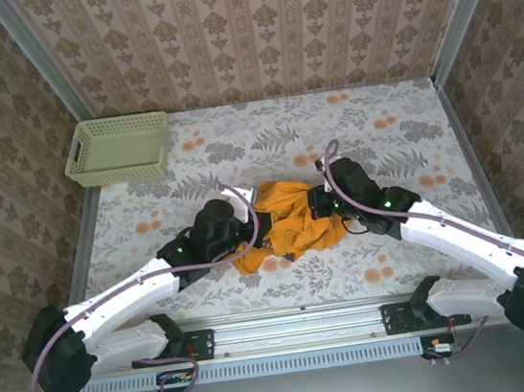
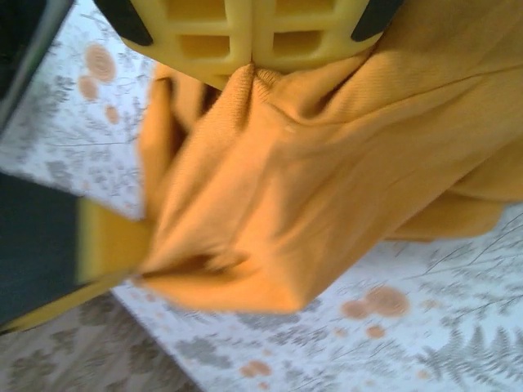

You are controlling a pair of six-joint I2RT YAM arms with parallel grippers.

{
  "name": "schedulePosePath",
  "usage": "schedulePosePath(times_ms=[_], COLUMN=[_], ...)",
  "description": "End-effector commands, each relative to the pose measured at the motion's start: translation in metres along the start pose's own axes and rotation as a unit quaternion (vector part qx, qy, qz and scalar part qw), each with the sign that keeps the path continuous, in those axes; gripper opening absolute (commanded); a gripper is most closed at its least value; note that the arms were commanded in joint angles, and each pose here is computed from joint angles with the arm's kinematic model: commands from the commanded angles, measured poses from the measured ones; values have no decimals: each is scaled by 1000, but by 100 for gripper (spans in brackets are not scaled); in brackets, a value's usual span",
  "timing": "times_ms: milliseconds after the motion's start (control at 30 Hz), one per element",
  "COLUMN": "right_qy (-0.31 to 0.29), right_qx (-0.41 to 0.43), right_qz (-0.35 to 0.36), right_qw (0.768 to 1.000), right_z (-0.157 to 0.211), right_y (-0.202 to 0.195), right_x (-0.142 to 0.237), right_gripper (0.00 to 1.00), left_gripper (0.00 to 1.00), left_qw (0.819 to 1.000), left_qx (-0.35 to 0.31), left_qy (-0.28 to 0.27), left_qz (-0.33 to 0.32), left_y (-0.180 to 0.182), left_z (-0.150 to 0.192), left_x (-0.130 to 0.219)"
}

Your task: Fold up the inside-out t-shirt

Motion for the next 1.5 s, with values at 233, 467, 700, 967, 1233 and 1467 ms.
schedulePosePath(times_ms=[233, 467, 700, 967, 1233, 1467], right_qy=[-32, -66, -69, -141, -185, -219], right_qx=[64, 80, 104, 157, 217, 235], right_qz=[9, -116, -118, -66, -29, -65], right_qw=[997, 988, 985, 975, 958, 945], right_z=[-4, 13, 12, -4, -14, -8], right_y=[6, 50, 61, 52, 48, 52], right_x=[5, 18, -1, -4, -4, 10], right_gripper=[53, 60, 53, 58, 47, 13], left_gripper=[0, 0, 0, 0, 0, 1], left_qw=[995, 992, 989, 987, 988, 989], left_qx=[-11, 14, 15, 1, -15, -4], left_qy=[-11, -16, -11, -21, -12, -25], left_qz=[100, 123, 144, 161, 154, 147], left_y=[-30, -27, -31, -36, -38, -31], left_z=[-14, -22, -25, -24, -26, -34], left_x=[12, 9, 15, 30, 36, 40])
Point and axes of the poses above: each hand's point on the last joint's axis, 136 mm out from that joint toward the fingers, its own x axis back along the fingers, its own y axis along the line the jaws close on, z = x × y, the point moved 5 cm from there along x, back along the fingers, and after that the axes turned 15 degrees about x, right-handed, at the moved point
